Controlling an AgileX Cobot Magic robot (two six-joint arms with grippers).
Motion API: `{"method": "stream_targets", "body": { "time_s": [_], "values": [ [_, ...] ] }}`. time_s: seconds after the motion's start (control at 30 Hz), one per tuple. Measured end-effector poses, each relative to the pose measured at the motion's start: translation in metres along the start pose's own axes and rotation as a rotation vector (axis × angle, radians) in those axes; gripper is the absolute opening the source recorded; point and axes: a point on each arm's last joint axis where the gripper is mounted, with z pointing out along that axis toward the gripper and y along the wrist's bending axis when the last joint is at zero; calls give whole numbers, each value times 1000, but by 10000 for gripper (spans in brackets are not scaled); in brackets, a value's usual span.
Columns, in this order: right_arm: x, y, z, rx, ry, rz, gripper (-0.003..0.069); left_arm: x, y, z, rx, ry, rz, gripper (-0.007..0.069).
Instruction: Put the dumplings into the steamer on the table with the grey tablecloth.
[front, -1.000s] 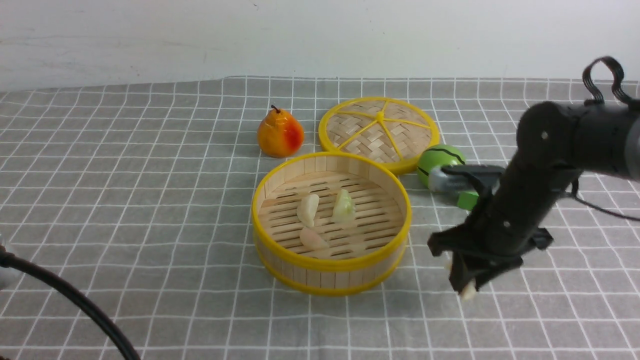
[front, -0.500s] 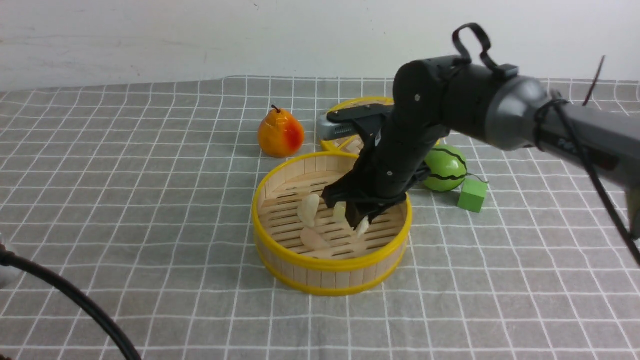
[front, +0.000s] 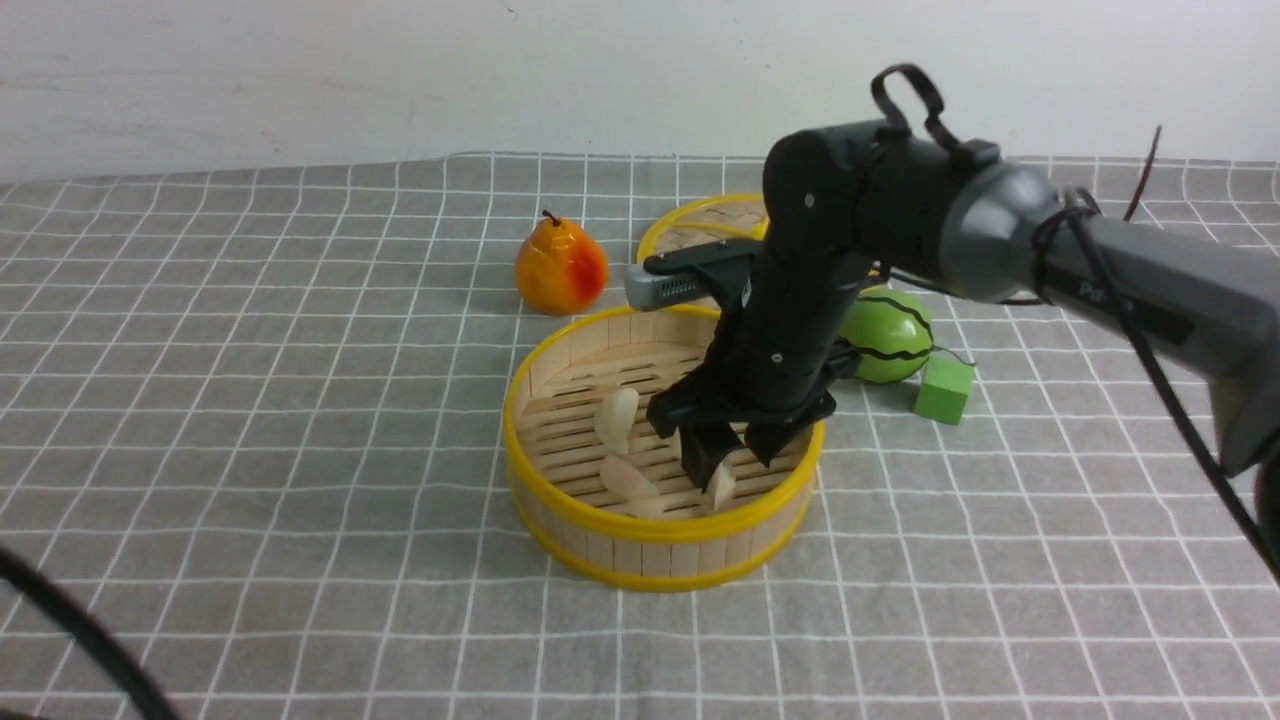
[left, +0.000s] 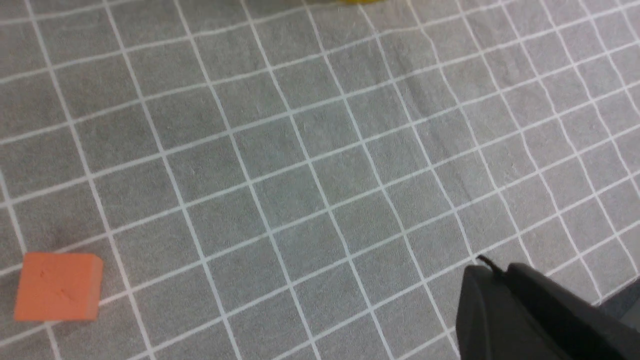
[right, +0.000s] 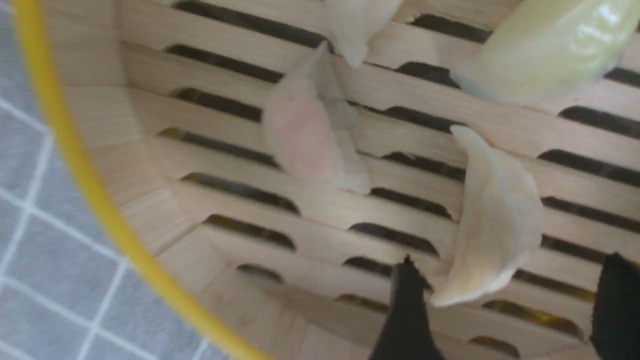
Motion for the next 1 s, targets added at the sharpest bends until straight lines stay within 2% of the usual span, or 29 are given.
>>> {"method": "stream_targets", "body": {
  "time_s": [0.07,0.1,0.17,0.2,0.27,0.3,0.37,0.53,0.6,0.83,1.0],
  "values": [
    [-1,9,-36,-33,-73,-37,466,14,4,-2,12,-71,4,35],
    [-1,9,-36,-33,-73,-37,466,14,4,-2,12,-71,4,35],
    [5,21,-90,-57,-183,-94,419,35,10,-5,32,-176,8,37],
    [6,21,-93,-57,-190,-98,414,36,11,-3,32,-175,6,37],
    [23,28,-137,-59,-268,-140,333,51,15,-5,52,-258,-6,37],
    [29,29,-145,-59,-284,-145,310,54,16,-5,58,-279,-9,37],
    [50,32,-168,-59,-340,-164,221,59,17,-9,75,-342,-12,39],
    [108,37,-203,-87,-514,-204,36,62,18,-14,84,-397,-8,42],
    [132,36,-208,-90,-574,-226,-12,62,18,-14,84,-397,-8,46],
    [213,33,-232,-78,-832,-248,-20,62,18,-13,84,-396,-8,56],
    [256,29,-241,-66,-972,-242,-20,62,18,-13,84,-396,-8,60]
  ]
}}
